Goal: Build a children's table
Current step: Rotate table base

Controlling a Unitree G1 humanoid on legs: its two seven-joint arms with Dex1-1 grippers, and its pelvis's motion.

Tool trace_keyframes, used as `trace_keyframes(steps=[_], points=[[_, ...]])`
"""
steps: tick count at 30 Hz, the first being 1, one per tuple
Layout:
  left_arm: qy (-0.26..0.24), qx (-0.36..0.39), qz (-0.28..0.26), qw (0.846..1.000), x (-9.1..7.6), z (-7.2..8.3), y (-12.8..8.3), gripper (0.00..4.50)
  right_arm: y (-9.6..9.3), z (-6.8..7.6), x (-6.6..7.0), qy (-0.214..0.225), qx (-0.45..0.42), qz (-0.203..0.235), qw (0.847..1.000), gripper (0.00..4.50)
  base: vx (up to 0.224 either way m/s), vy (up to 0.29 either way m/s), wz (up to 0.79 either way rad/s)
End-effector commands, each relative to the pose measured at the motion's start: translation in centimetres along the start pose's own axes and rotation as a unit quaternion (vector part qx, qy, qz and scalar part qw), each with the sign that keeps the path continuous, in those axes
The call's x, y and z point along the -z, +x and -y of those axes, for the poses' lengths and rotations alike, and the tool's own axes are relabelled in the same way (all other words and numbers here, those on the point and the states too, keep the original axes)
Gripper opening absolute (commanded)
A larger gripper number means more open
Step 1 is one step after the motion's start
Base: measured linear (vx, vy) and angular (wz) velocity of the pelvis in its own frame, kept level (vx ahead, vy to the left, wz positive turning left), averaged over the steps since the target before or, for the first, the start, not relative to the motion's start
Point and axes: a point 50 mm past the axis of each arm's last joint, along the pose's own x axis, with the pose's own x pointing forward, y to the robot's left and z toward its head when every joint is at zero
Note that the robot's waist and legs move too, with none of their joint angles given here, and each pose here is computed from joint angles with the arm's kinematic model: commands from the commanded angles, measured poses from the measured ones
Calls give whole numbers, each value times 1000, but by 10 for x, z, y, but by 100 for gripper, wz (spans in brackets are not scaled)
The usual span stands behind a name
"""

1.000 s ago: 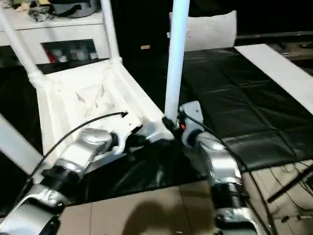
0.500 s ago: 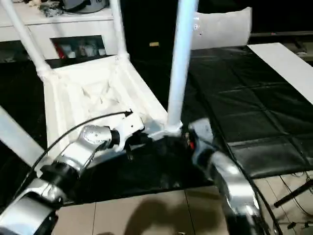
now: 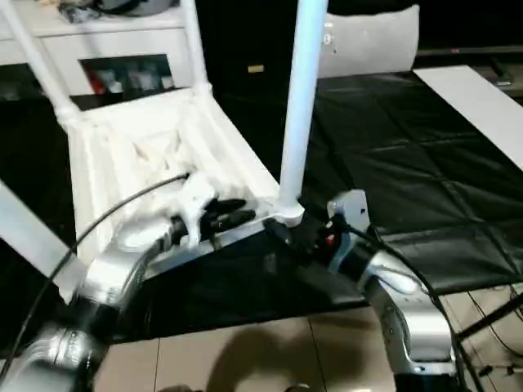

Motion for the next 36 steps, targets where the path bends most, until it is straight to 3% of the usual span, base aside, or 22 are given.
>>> trace_keyframes(steps=[1, 4, 7, 13, 17, 21, 23, 27, 32, 36], points=[[-4, -27, 11, 1000, -6, 0, -10, 197, 7, -4, -6, 1, -16, 6, 1000, 450, 0, 0, 0], [-9, -38, 16, 999, -3, 4, -17, 228, 10, -4, -7, 0, -20, 7, 1000, 450, 0, 0, 0], [-27, -66, 18, 997, 5, 23, -48, 247, 28, -5, -11, 3, -36, 20, 999, 450, 0, 0, 0], [-28, -70, -3, 997, 8, 35, -64, 301, 51, 3, -10, 1, -5, 13, 1000, 450, 0, 0, 0], [-27, -63, -15, 998, 8, 43, -73, 329, 67, 21, -9, -2, 66, -1, 998, 450, 0, 0, 0], [-35, -52, -18, 998, 11, 47, -78, 363, 70, 38, -9, -12, 120, -10, 993, 450, 0, 0, 0], [-50, -32, -30, 998, 20, 49, -87, 374, 68, 56, -11, -22, 163, -16, 986, 450, 0, 0, 0], [-58, -10, -42, 997, 25, 49, -91, 404, 63, 70, -10, -31, 192, -29, 980, 450, 0, 0, 0], [-64, 4, -52, 997, 24, 49, -97, 443, 53, 98, -13, -41, 249, -43, 967, 450, 0, 0, 0], [-64, 3, -49, 997, 19, 49, -102, 447, 47, 114, -20, -46, 274, -41, 960, 450, 0, 0, 0]])
